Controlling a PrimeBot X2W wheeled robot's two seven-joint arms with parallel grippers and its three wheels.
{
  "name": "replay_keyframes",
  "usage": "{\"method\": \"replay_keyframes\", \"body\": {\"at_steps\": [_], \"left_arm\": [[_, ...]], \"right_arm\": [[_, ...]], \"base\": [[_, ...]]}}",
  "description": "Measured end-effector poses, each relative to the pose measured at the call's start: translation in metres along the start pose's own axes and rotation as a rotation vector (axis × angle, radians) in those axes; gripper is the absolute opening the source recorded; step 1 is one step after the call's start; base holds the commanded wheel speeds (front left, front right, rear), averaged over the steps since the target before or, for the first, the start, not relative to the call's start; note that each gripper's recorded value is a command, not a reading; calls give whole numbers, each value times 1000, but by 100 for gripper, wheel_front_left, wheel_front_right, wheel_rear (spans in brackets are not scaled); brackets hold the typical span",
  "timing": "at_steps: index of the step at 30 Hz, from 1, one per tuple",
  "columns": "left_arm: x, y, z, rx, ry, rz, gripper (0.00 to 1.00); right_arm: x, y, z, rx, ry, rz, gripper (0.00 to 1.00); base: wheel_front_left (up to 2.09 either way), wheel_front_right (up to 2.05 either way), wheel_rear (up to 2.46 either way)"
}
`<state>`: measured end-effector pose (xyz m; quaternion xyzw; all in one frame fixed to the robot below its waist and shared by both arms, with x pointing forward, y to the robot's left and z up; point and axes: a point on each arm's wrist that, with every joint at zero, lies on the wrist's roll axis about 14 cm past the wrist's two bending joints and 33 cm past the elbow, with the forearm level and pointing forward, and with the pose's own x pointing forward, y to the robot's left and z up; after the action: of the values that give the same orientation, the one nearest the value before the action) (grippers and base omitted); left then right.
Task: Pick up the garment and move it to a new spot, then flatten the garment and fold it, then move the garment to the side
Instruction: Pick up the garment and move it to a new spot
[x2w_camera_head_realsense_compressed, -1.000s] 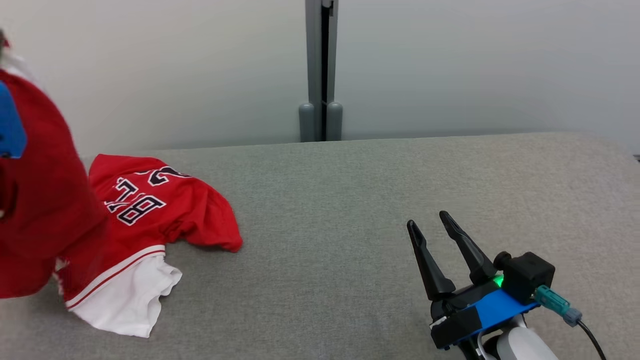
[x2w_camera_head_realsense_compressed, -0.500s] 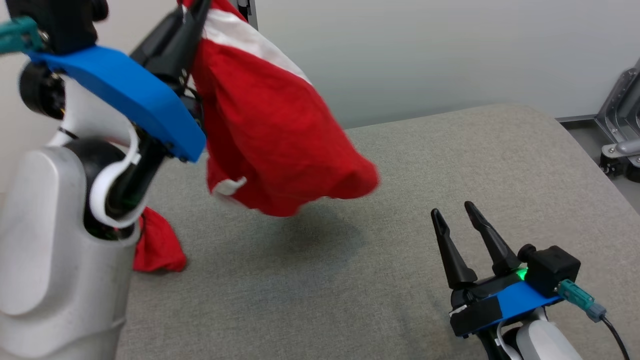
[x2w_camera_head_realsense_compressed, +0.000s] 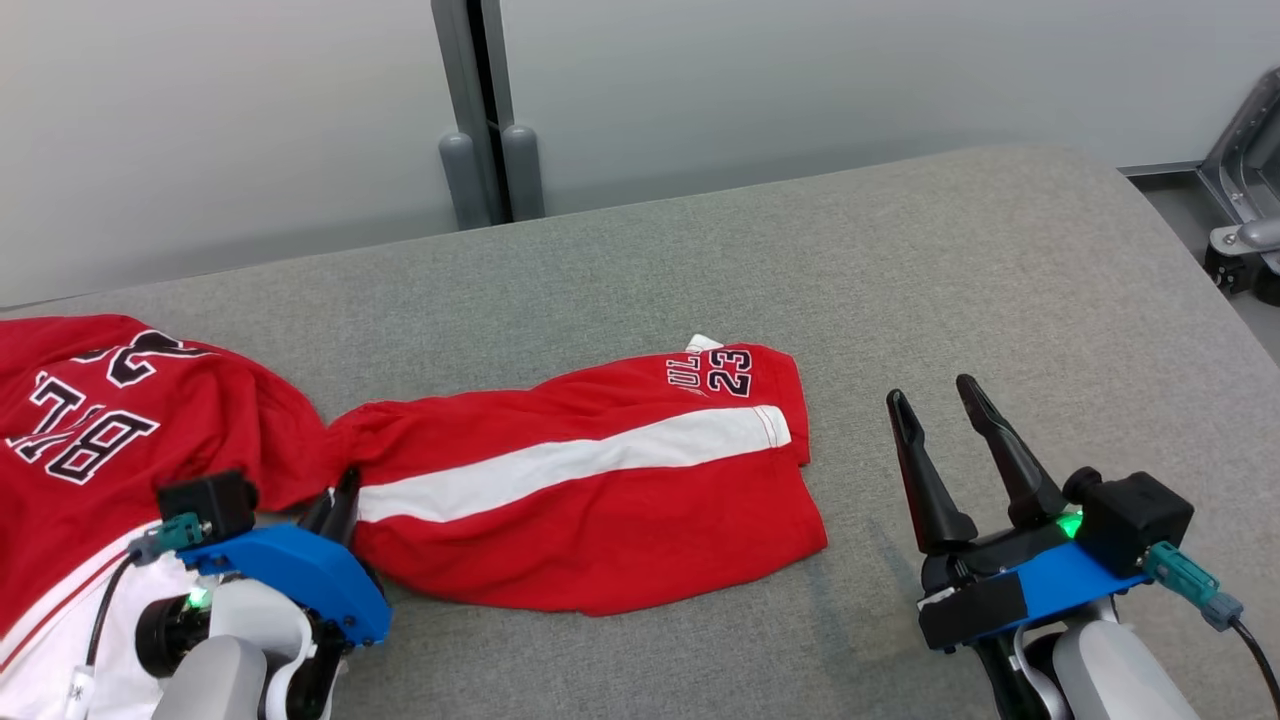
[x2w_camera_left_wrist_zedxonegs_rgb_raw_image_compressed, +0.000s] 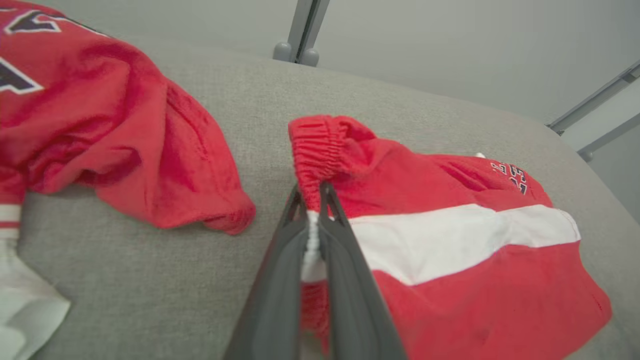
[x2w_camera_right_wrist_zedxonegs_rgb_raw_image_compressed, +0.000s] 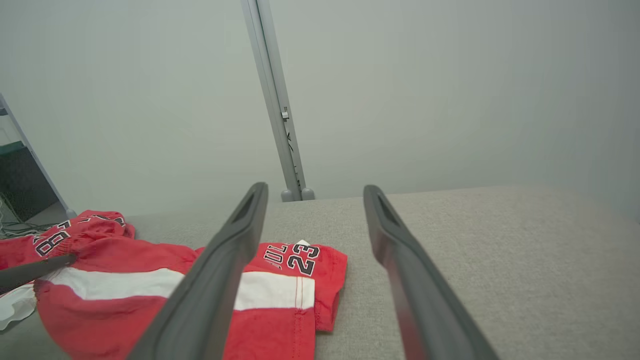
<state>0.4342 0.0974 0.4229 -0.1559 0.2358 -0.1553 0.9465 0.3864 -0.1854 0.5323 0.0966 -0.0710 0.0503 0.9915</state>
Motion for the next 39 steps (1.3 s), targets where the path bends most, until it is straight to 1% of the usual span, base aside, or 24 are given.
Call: {"method": "replay_keyframes", "body": {"at_steps": [1,2,3,4,6,9,11,15,18,20,24,27,29,32,36,39], "left_arm": [[-1,8,-7,0,4,21,0],[-2,13,-11,-2,4,36,26],[-3,18,-16,-15,3,50,69],[-4,19,-19,-33,-4,55,100],[-7,22,-22,-26,-21,62,100],[-13,27,-13,-11,-87,75,100],[-18,33,-3,27,-129,84,100],[-36,49,34,118,-272,124,100],[-49,43,64,177,-390,131,100],[-62,39,74,205,-449,136,100],[-83,34,78,253,-509,161,100],[-93,26,72,252,-528,158,100],[-98,23,63,294,-513,163,100],[-108,18,70,327,-558,184,100],[-114,23,50,331,-517,211,100],[-113,27,46,329,-501,216,100]], "right_arm": [[1,1,-1,1,2,5,100],[3,3,-1,1,3,9,100],[4,4,-2,1,3,15,100],[5,5,-2,0,4,19,100],[6,8,-1,0,2,31,100],[8,12,0,0,-3,45,100],[9,16,1,-3,-5,58,100],[9,21,1,-8,-4,80,100],[10,26,3,-16,-9,99,100],[9,28,4,-20,-10,108,100],[8,27,6,-36,-13,109,100],[6,24,6,-45,-12,99,100],[3,19,-2,-61,12,88,100],[0,9,-11,-64,43,54,100],[-1,4,-18,-66,63,26,100],[-1,2,-21,-73,70,22,100]], "base": [[0,0,0],[0,0,0],[0,0,0],[0,0,0],[0,0,0],[0,0,0],[0,0,0],[0,0,0],[0,0,0],[0,0,0],[0,0,0],[0,0,0],[0,0,0],[0,0,0],[0,0,0],[0,0,0]]}}
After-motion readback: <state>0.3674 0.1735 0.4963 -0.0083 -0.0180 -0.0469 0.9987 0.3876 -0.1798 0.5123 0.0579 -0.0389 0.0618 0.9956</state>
